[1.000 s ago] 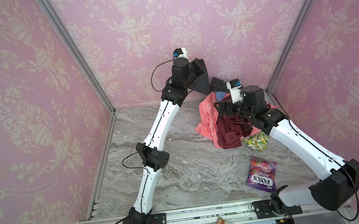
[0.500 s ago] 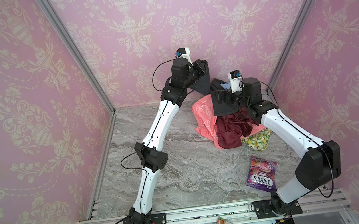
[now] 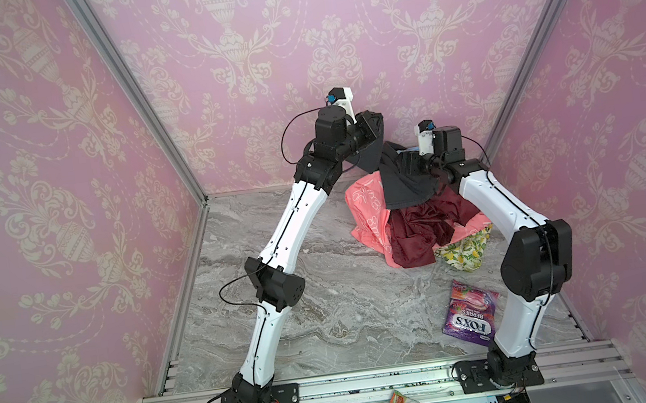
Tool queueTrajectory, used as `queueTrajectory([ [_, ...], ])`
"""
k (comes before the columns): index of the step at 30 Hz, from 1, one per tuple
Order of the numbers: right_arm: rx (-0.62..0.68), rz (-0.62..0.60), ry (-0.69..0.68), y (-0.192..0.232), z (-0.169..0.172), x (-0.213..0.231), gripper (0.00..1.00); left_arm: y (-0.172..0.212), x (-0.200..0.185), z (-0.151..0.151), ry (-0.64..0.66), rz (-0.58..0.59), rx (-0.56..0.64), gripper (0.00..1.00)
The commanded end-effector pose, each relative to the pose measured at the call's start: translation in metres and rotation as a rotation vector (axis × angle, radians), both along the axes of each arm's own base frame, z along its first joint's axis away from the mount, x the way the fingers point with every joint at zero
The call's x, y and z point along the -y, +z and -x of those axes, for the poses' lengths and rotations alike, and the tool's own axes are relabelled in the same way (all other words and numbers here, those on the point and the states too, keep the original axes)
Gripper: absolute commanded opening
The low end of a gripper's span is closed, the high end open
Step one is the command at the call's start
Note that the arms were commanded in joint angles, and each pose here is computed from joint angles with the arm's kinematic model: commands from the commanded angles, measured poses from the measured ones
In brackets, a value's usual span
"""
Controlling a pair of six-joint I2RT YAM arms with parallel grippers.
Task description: Pick out a specific cloth from the pile
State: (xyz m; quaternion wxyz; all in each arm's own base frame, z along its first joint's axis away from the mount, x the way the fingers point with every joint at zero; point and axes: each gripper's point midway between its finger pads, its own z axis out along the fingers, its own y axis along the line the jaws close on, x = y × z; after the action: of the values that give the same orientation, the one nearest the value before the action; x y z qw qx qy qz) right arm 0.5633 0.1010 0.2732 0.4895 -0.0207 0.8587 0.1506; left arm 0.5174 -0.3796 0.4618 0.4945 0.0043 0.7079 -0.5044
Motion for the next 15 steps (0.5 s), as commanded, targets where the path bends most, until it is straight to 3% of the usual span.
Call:
queueTrajectory([
  [1, -0.063, -0.009, 0.045, -0.004, -0.003, -0.008, 0.77, 0.035, 0.005, 0.027, -0.054, 0.006, 0.096, 0.00],
  [9, -0.151, -0.027, 0.038, -0.034, -0.007, -0.013, 0.60, 0.030, 0.009, 0.027, -0.061, 0.003, 0.088, 0.00],
  [11, -0.161, -0.025, 0.036, -0.038, -0.007, -0.013, 0.51, 0.030, 0.009, 0.027, -0.060, 0.002, 0.088, 0.00],
  [15, -0.141, -0.029, 0.025, -0.026, -0.012, -0.012, 0.05, 0.028, 0.008, 0.026, -0.052, -0.011, 0.090, 0.00],
])
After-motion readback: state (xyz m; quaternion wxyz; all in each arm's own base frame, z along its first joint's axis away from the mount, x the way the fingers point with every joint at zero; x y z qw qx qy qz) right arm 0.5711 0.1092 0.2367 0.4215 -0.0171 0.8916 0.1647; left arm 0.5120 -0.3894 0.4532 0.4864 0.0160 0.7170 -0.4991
